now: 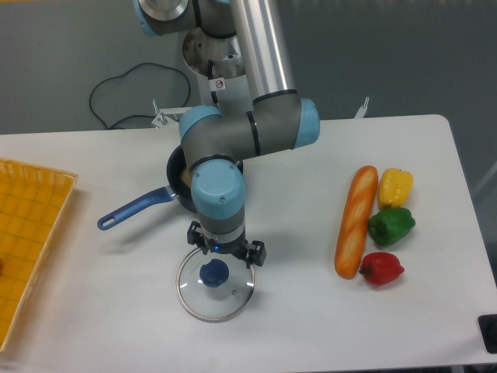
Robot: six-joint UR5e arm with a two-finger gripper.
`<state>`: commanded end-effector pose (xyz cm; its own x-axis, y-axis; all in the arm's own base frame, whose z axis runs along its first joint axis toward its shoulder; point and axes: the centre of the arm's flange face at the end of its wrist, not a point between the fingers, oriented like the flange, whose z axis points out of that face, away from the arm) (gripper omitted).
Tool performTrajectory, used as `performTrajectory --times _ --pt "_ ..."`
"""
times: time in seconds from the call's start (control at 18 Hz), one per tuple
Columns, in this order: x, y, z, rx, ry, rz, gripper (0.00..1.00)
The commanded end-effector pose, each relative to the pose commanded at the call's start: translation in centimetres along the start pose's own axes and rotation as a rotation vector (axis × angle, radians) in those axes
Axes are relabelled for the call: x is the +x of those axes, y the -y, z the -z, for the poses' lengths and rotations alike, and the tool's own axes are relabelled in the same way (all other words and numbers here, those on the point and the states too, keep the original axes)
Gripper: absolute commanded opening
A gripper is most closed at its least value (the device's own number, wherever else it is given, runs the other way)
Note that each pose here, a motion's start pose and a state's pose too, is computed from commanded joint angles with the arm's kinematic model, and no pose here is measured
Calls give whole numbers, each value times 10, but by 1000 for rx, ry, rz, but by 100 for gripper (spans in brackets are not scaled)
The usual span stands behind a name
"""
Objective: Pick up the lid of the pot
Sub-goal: 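Lower the gripper onto the blue knob and close on it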
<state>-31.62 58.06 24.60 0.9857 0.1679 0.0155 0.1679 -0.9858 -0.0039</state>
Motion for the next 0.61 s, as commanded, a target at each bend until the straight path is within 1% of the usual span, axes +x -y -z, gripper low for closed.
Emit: performTrajectory --times 0.22,0.61 --pt "3 3 -6 -3 -4 51 100" --pt "2 6 -12 -3 -10 80 100"
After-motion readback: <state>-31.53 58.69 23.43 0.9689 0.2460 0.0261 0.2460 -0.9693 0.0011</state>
